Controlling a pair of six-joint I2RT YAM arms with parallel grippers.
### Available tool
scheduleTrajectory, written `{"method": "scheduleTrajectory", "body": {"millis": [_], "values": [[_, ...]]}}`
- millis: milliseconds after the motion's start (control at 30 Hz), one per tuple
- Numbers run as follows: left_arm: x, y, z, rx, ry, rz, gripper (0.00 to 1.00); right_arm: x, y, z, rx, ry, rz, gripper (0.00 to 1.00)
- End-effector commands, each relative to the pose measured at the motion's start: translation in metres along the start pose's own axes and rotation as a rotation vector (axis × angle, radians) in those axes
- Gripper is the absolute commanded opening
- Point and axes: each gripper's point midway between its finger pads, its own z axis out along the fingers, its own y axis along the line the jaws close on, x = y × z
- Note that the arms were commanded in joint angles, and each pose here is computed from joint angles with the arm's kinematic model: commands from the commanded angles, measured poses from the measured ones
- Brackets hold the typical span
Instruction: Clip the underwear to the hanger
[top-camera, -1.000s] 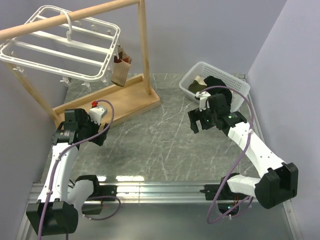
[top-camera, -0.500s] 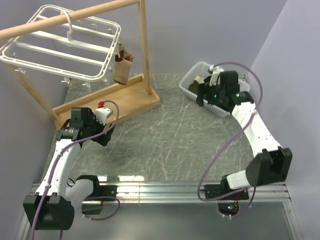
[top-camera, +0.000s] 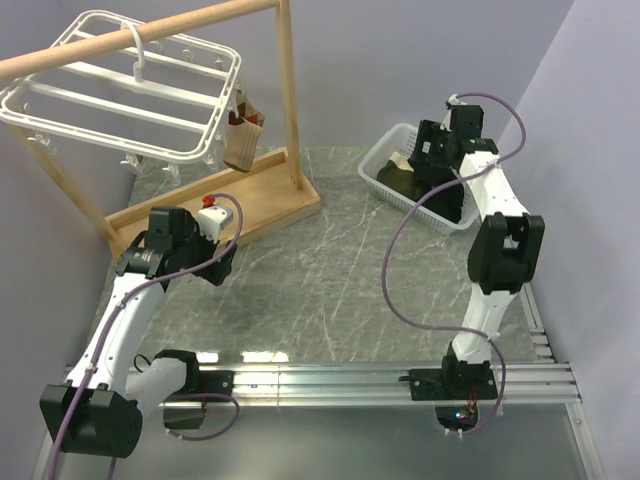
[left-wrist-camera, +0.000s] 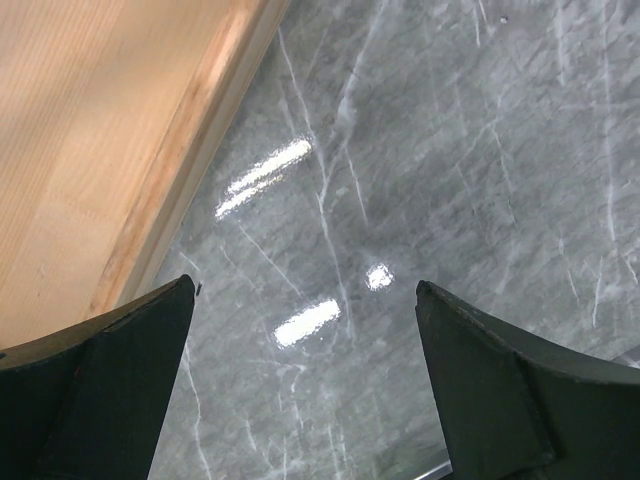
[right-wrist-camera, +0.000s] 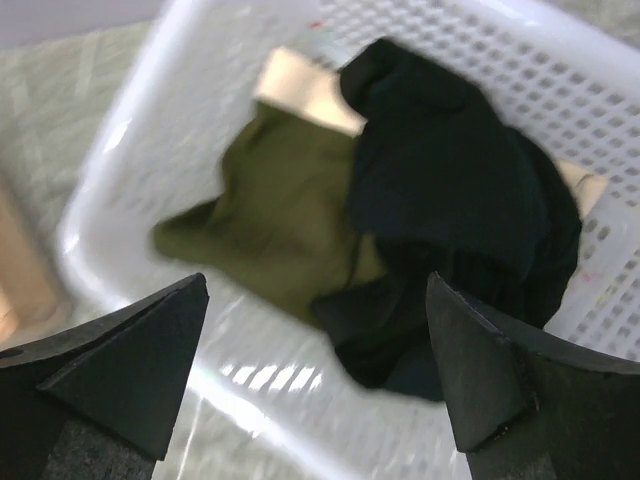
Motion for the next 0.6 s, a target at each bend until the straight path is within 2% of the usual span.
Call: {"method": "scheduleTrajectory", "body": {"millis": [0,167,433,467,567], "values": [[-0.023,-0.001,-0.009,-0.002,-0.069,-0.001,0.99,-0.031,-0.029,0.018,0.082,-0.086,0.088,0.96],[-0.018,-0.002,-0.007,-0.002,-0.059,-0.006,0.99,-0.020,-0.067,0.054,0.169,-0.054,0.133,0.95],[-0.014,0.000,-0.005,-0.009,-0.040,-0.002,0.99,-0.003,-0.109,0.081,0.274,-0.024,0.163,0.93],[-0.014,0.000,-0.004,-0.012,-0.039,0.001,0.99,0.003,-0.111,0.087,0.276,-0.007,0.163,0.92],[-0.014,0.003,-0.004,-0.027,-0.034,0.004,0.99,0.008,-0.109,0.093,0.251,0.018,0.172,0.79]]}}
